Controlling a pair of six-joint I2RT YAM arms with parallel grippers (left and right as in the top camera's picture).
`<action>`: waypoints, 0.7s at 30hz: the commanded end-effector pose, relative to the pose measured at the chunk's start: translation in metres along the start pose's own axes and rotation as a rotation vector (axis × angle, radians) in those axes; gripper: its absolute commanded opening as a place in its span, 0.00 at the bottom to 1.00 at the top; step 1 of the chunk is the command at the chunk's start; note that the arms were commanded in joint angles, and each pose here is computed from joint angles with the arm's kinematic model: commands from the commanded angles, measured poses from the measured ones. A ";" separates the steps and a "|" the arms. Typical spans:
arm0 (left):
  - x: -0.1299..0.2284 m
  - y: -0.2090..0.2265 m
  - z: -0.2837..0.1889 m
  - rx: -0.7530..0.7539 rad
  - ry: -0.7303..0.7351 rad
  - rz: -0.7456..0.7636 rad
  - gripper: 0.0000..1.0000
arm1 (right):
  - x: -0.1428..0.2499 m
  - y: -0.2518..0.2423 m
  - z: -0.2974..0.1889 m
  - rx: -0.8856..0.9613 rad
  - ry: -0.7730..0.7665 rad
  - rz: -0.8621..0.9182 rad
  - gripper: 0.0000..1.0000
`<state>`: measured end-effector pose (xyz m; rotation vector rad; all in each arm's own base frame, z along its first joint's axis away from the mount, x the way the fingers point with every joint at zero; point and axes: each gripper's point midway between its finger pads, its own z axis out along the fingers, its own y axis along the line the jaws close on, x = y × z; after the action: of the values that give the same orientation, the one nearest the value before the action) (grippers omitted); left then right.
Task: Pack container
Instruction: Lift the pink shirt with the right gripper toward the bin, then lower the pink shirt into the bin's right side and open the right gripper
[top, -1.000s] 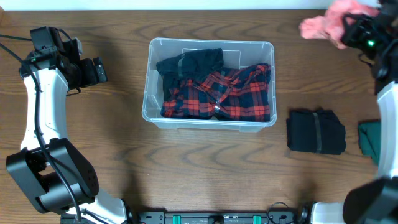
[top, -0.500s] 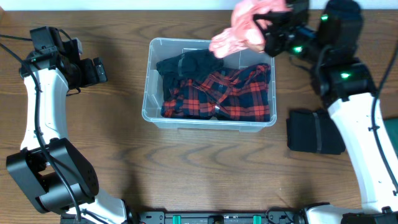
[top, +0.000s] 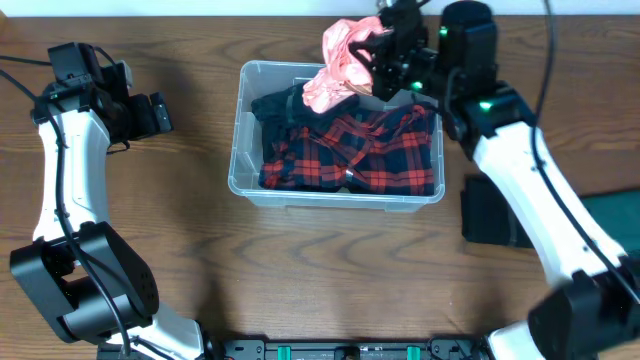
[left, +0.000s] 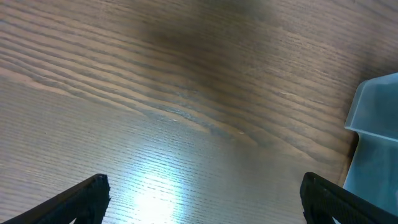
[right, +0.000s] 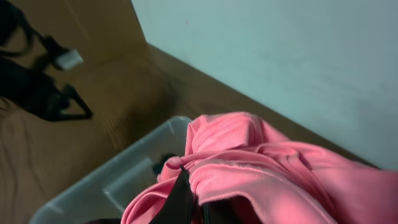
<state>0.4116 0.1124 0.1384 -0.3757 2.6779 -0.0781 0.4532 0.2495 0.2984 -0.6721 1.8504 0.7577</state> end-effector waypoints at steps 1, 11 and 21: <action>0.001 -0.001 0.003 0.006 0.008 0.006 0.98 | 0.003 0.007 0.012 -0.056 -0.007 -0.059 0.01; 0.001 -0.001 0.003 0.006 0.008 0.005 0.98 | 0.018 -0.014 0.013 -0.034 0.029 -0.073 0.01; 0.001 -0.001 0.003 0.006 0.008 0.005 0.98 | 0.040 -0.061 -0.018 0.067 0.112 0.041 0.62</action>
<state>0.4115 0.1124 0.1384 -0.3758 2.6780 -0.0776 0.4700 0.2121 0.2469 -0.6785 1.9869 0.7164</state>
